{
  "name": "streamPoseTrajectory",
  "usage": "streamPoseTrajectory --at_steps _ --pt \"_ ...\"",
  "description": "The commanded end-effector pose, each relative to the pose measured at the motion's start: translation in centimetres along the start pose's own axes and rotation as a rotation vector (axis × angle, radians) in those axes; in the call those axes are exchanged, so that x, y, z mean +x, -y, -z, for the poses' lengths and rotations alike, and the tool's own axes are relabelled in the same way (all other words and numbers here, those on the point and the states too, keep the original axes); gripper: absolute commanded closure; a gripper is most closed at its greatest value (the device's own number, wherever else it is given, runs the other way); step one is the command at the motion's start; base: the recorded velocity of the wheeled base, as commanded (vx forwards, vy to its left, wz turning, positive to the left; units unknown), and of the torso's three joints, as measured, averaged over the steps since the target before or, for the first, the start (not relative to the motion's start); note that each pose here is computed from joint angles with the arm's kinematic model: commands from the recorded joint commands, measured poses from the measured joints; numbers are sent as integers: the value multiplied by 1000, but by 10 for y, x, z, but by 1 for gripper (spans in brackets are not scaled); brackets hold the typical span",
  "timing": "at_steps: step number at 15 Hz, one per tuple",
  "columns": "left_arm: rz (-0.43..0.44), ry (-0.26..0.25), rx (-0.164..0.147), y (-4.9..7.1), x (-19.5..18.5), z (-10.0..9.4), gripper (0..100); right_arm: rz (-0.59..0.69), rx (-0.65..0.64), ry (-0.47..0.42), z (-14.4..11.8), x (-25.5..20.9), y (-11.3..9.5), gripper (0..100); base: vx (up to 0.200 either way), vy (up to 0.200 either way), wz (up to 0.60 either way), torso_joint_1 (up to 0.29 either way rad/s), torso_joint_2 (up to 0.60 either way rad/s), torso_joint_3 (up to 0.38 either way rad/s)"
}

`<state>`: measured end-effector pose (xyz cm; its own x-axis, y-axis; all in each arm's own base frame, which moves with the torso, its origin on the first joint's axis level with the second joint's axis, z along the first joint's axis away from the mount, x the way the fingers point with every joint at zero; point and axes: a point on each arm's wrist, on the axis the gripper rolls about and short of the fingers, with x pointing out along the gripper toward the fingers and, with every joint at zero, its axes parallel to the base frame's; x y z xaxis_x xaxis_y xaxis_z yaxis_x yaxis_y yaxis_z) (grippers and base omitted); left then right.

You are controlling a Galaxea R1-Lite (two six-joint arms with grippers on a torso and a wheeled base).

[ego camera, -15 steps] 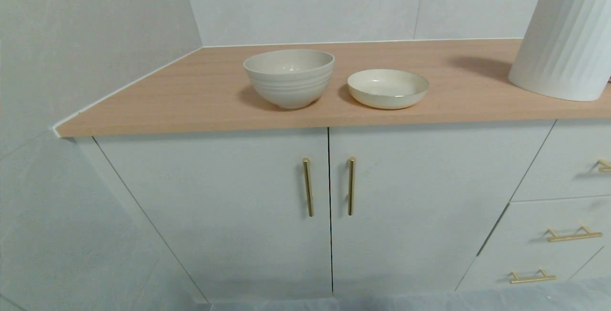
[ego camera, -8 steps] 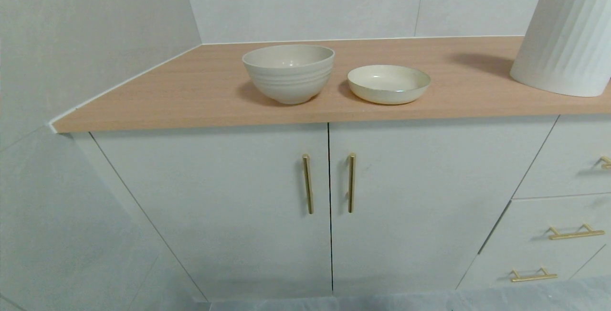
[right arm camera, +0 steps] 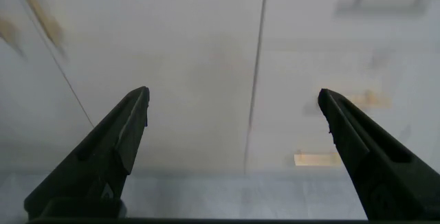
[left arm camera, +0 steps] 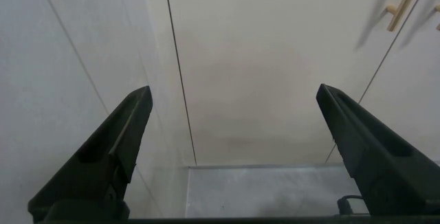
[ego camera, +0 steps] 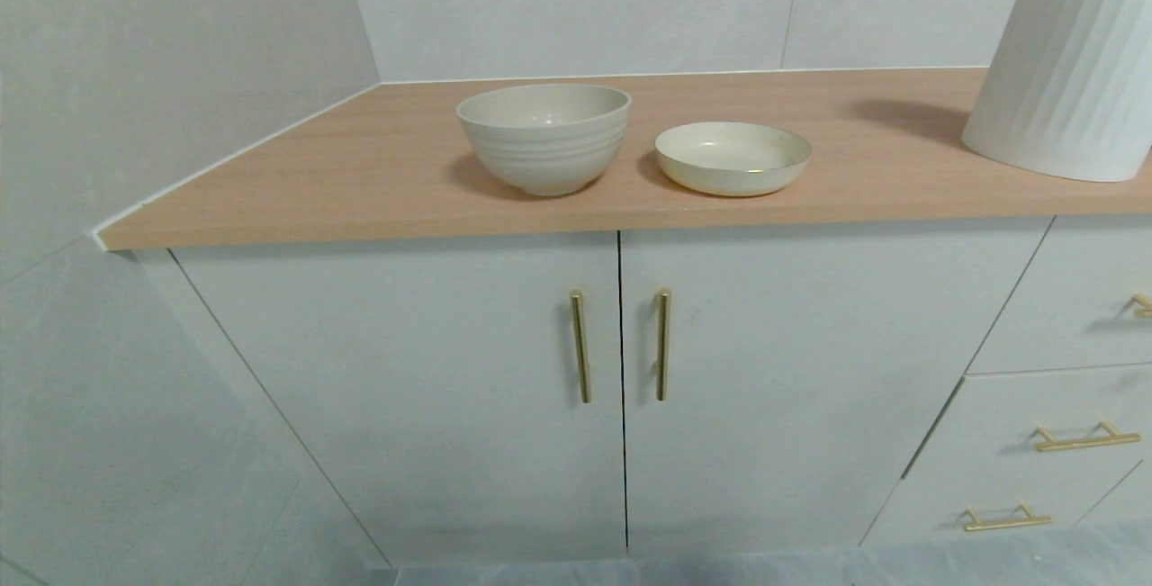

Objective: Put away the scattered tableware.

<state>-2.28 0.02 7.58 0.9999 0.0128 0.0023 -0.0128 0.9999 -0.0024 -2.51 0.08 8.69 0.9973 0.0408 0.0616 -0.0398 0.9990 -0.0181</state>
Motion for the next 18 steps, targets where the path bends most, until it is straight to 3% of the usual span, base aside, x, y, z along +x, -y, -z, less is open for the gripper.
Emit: streamPoseTrajectory --at_steps 1,4,5,6,10,11,15,18 --pt "-1 1 -1 0 0 0 0 -52 3 98 -27 -6 -1 0 0 0 0 0 0 0" --pt "-1 1 -1 0 0 0 0 -202 27 -111 -49 13 -3 0 0 0 0 0 0 0" --pt "-1 1 -1 0 0 0 0 -212 30 -127 -50 15 -3 0 0 0 0 0 0 0" --pt "-3 1 -1 0 0 0 0 -271 50 -258 -62 39 -3 0 0 0 0 0 0 0" --pt "-1 1 -1 0 0 0 0 -426 -56 -485 -57 82 -8 0 0 0 0 0 0 0" --pt "-1 1 -1 0 0 0 0 -538 -74 -533 -60 97 -17 0 0 0 0 0 0 0" --pt "-1 1 1 0 0 0 0 -738 -115 -593 -62 146 -51 0 0 0 0 0 0 0" --pt "-1 1 -1 0 0 0 0 -805 -132 -543 -48 192 -84 0 0 0 0 0 0 0"
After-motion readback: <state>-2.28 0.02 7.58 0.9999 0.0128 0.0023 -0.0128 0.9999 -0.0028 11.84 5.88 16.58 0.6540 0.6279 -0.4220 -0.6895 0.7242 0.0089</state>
